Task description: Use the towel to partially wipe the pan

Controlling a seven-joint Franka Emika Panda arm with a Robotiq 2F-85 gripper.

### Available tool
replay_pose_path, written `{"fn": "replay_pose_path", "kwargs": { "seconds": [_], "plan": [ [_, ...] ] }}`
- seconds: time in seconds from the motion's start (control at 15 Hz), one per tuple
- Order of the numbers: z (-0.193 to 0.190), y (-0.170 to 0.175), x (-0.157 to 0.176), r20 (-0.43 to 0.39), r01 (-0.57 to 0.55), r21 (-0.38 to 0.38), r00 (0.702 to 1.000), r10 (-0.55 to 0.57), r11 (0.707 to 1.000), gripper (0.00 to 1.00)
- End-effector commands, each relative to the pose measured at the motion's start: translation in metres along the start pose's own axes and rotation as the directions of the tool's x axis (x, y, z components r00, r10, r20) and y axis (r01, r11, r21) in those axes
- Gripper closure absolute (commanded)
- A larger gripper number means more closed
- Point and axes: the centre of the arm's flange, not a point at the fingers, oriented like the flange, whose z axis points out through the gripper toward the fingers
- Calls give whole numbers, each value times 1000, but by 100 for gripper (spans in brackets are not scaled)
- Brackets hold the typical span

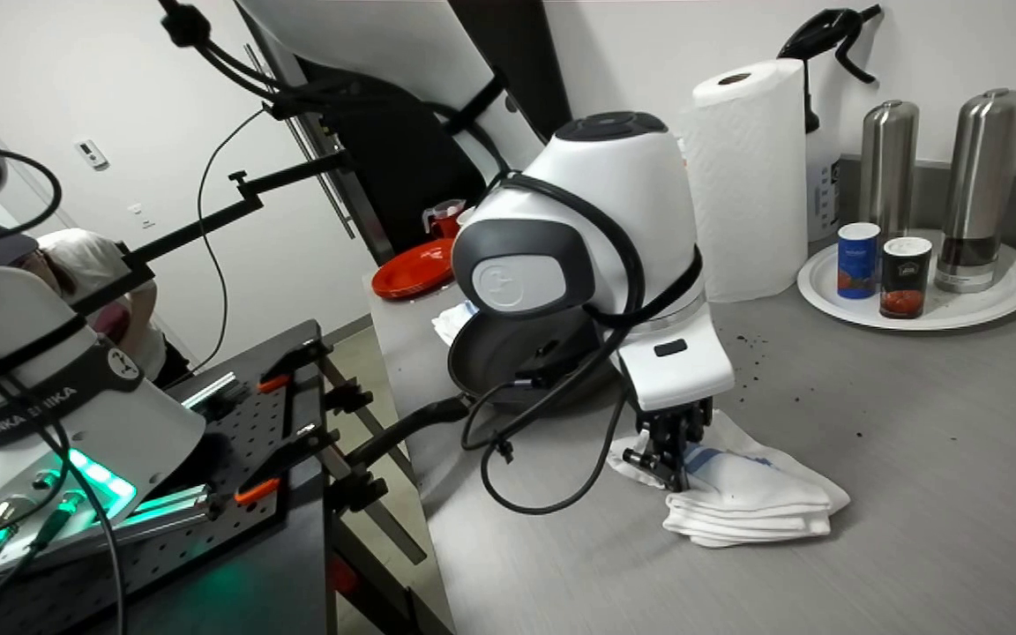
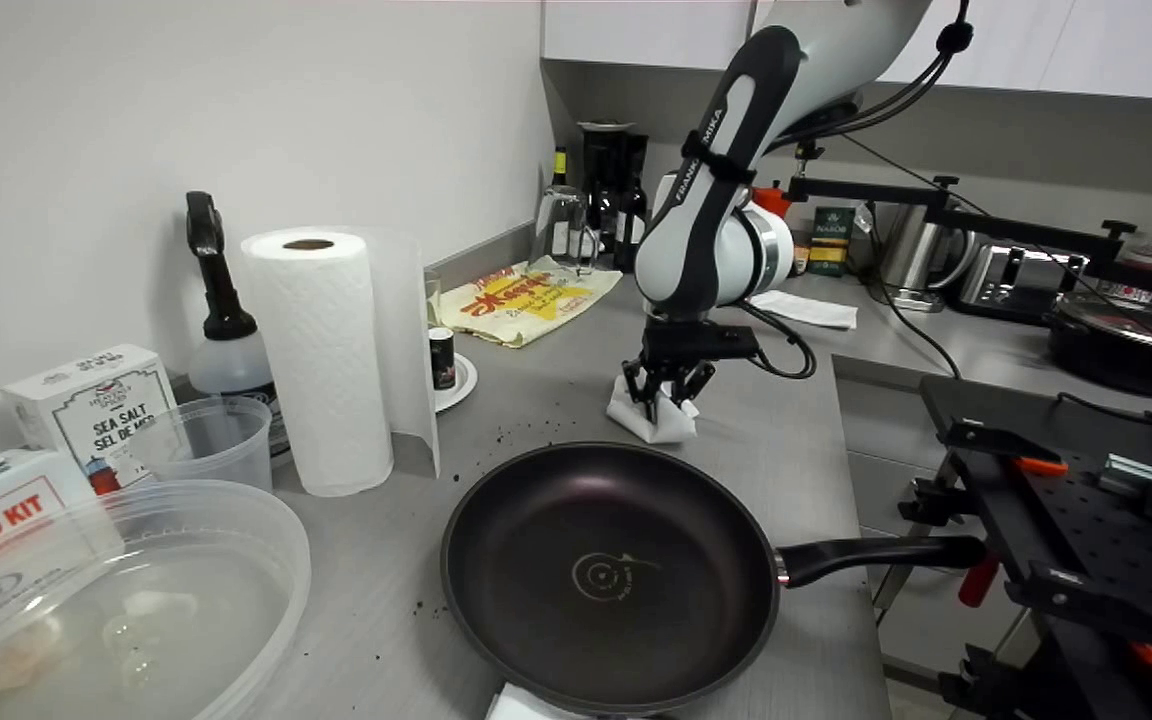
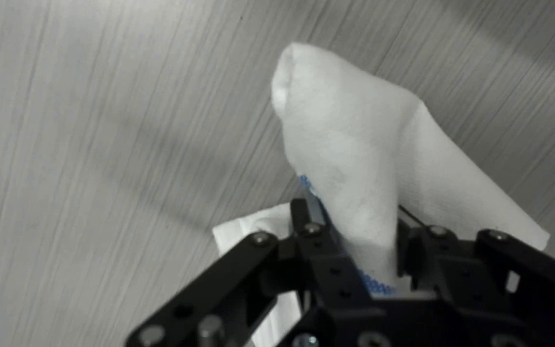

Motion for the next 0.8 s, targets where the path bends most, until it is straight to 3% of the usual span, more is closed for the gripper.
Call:
{"fn": "replay_pose_path", "kwargs": {
  "seconds": [0.0,0.33,0.4,0.73],
  "plan": [
    [9,-1,1,13,12,23,1000,-13,1000,95],
    [9,-1,0,28,21,50,999,-22,999,94],
    [-27,-15,8,-4,47,31,999,-47,998,94],
    [-58,-40,-17,16,108,155,994,-112,982,94]
  ]
}}
